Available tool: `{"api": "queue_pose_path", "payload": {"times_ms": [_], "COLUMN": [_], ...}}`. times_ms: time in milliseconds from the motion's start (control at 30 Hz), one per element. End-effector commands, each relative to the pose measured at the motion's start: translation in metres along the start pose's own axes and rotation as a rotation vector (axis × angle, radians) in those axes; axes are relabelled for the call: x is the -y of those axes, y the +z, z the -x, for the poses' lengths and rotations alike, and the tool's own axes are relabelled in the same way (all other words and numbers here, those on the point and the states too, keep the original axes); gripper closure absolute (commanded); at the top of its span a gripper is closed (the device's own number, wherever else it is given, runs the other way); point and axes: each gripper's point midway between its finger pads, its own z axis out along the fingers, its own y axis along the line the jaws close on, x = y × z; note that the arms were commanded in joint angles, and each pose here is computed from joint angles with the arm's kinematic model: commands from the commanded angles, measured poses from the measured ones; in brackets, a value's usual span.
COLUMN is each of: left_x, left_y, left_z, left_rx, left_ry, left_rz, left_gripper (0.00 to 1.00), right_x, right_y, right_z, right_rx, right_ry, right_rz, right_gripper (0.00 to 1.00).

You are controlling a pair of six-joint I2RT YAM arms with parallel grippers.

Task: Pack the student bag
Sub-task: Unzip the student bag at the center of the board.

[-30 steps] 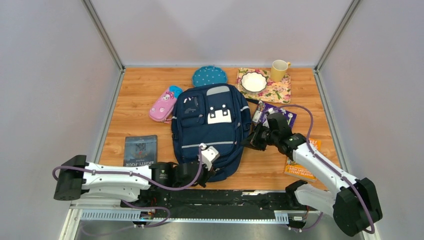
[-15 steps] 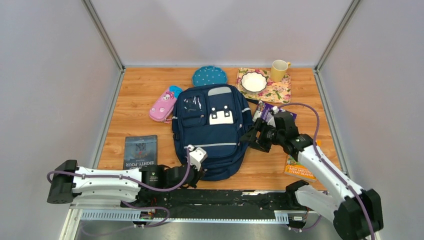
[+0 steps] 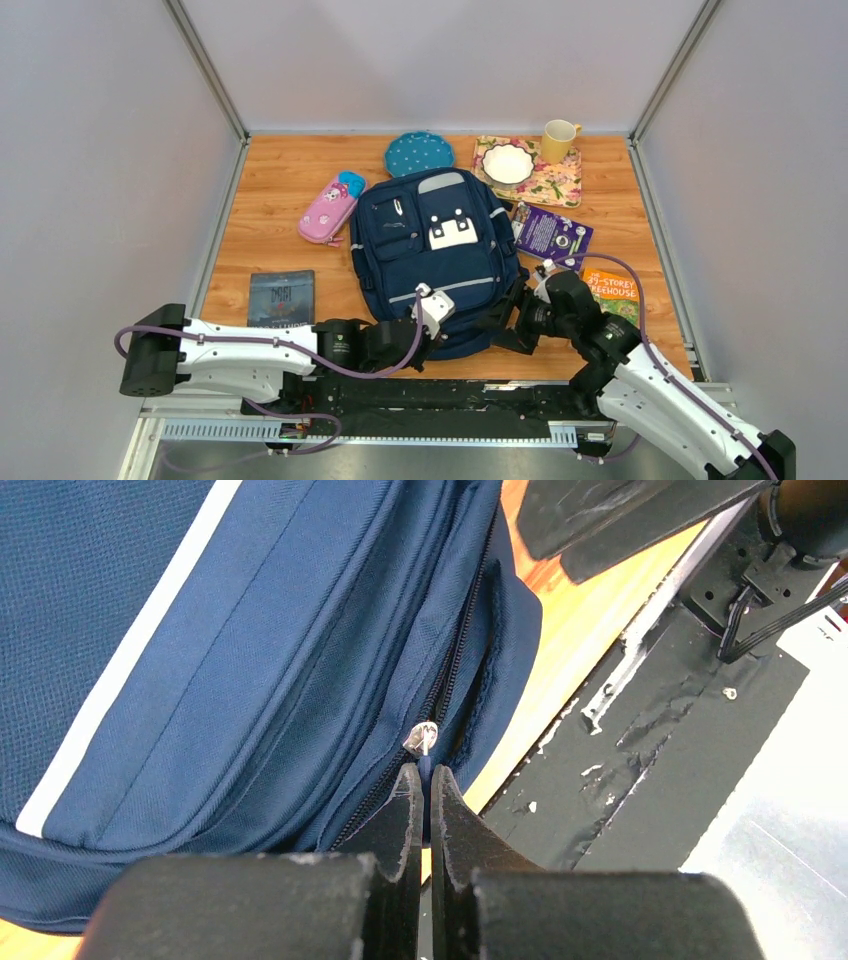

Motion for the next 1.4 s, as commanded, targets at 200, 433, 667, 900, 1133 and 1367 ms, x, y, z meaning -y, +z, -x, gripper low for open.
{"api": "queue_pose_path", "payload": {"times_ms": [200,433,667,900,1133,1367], "left_x": [0.032,0.032,0.029,0.026,0.030,-0.012], "left_y": [0.000,-0.003,-0.010,-0.013,-0.012,-0.013], "left_z": [0.046,0.041,0.027,0.011,0.005,-0.015], "left_rx": [0.121,0.111,0.098,0.081,0.060,0.000], "left_ry": [-0.020,-0.014,-0.030,-0.046,-0.032,-0.041], "left_rz": [-0.114,-0.132,-0.156,-0.182,-0.204,0.008], "left_gripper": [1.00,1.00,1.00,1.00,1.00,1.00], "right_x": [-0.025,-0.006,0.001,0.003,0.003,0.015], "right_y": [0.028,0.040,0.039,0.042,0.050,0.044], "right_z": [0.010,0.023,0.034,0.038,0.036,0.040], "right_rx": [0.020,0.097,0.172,0.190,0.157,0.195], "right_ry": [0.130,0.223,0.217,0.218,0.198,0.146], "right_rz": [0.029,-0.016,-0.038,-0.043,-0.049,-0.082], "right_gripper": [0.28,0.57,0.62,0.40,0.84,1.00]}}
